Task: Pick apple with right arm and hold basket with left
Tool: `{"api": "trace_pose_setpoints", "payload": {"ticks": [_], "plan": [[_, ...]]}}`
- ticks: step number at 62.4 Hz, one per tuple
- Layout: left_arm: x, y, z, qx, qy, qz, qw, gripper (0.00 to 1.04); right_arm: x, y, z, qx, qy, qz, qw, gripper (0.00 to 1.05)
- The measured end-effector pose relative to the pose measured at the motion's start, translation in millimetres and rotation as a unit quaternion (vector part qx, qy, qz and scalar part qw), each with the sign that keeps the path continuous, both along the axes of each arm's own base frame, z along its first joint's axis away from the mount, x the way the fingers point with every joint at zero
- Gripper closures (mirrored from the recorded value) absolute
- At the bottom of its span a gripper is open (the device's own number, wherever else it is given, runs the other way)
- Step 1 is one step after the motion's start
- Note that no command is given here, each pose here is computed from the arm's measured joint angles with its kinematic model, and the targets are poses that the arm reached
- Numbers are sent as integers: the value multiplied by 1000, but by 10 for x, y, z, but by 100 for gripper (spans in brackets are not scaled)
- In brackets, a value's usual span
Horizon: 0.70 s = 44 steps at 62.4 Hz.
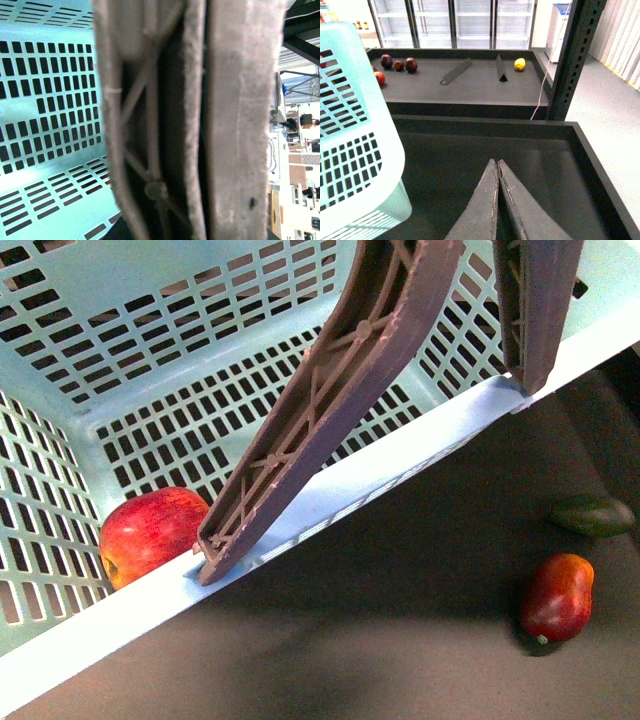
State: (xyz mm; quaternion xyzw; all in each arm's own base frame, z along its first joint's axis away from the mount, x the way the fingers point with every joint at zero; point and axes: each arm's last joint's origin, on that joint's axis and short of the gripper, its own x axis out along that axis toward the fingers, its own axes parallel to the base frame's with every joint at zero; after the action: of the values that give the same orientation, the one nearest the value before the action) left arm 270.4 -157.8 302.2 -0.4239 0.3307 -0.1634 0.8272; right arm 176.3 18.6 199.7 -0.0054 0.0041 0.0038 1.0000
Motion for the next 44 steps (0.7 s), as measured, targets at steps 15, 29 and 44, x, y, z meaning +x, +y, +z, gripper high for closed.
{"api": "trace_pose_setpoints", "payload": {"ticks": [15,29,44], "plan": [[0,0,0,0,0,0,1000,90,-204,-127,-138,2,1,9,1000,103],[0,0,0,0,0,-1,1000,90,-343,-181,-211,2,1,-3,1000,103],[0,0,0,-1,1,0,1000,90,-440,-182,-274,2,1,-3,1000,103]]}}
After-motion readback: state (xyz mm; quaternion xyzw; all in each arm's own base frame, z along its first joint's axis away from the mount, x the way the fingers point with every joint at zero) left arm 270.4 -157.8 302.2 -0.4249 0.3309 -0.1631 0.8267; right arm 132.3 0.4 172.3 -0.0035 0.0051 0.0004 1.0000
